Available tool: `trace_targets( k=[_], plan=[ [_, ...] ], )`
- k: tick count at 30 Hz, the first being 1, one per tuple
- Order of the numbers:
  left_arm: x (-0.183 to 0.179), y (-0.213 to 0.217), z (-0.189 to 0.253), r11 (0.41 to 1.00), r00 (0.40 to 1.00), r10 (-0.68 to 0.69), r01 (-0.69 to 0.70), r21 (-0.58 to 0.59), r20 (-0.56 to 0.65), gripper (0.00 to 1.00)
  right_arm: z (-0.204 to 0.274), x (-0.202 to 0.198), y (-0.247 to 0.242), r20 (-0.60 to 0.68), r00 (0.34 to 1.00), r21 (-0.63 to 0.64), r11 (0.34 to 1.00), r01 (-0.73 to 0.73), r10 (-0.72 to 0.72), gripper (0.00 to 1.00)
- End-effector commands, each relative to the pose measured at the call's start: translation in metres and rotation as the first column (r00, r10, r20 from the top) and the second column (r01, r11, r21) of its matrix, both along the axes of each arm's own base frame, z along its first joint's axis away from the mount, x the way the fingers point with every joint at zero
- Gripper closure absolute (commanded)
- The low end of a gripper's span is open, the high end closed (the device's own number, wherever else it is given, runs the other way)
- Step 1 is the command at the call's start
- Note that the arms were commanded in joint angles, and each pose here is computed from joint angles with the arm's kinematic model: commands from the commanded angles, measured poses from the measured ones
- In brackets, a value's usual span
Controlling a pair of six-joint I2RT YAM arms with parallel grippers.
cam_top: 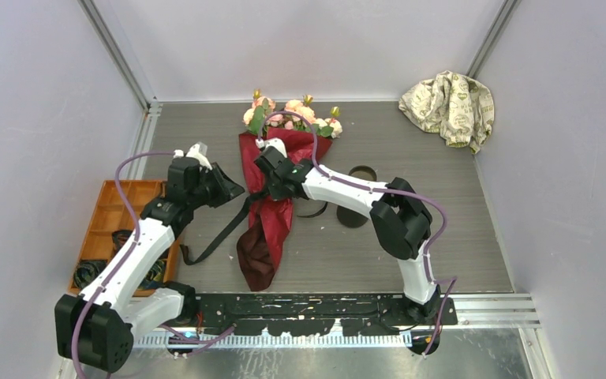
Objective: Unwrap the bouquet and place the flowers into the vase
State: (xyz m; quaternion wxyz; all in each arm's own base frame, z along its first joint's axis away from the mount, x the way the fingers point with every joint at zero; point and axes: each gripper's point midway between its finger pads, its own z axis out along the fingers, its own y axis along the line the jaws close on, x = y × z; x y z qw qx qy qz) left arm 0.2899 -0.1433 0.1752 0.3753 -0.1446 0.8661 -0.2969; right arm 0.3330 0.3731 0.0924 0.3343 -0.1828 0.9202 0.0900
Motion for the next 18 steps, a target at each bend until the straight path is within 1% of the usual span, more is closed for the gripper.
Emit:
trace_targets(
  k=[1, 4, 7, 13, 15, 18],
  plan=[
    [-0.009, -0.016, -0.002, 0.995, 0.997, -0.082, 0.082, -0.047, 0.008, 0.81, 0.033, 0.01, 0.009, 0.071, 0.997, 0.048, 0.999, 0.008, -0.011, 0.99],
    [-0.011, -0.028, -0.012, 0.991, 0.993, -0.116, 0.116, -0.062, -0.007, 0.81, 0.052, 0.011, 0.007, 0.102, 0.995, 0.073, 0.997, 0.012, -0.02, 0.99],
    [-0.008, -0.036, -0.018, 0.99, 0.991, -0.131, 0.131, -0.051, -0.006, 0.81, 0.071, 0.01, 0.005, 0.124, 0.992, 0.099, 0.995, 0.013, -0.026, 0.99],
    [0.015, -0.03, -0.027, 0.995, 0.996, -0.094, 0.094, 0.034, -0.007, 0.81, 0.101, 0.003, 0.001, 0.145, 0.989, 0.166, 0.986, 0.007, -0.031, 0.99],
    [0.022, -0.031, -0.029, 0.995, 0.996, -0.087, 0.088, 0.044, -0.015, 0.8, 0.105, 0.002, 0.0, 0.148, 0.988, 0.18, 0.984, 0.004, -0.031, 0.99],
    [0.031, -0.036, -0.03, 0.995, 0.996, -0.089, 0.09, 0.033, -0.023, 0.75, 0.107, -0.001, -0.001, 0.147, 0.989, 0.183, 0.983, -0.002, -0.026, 0.99]
  ],
)
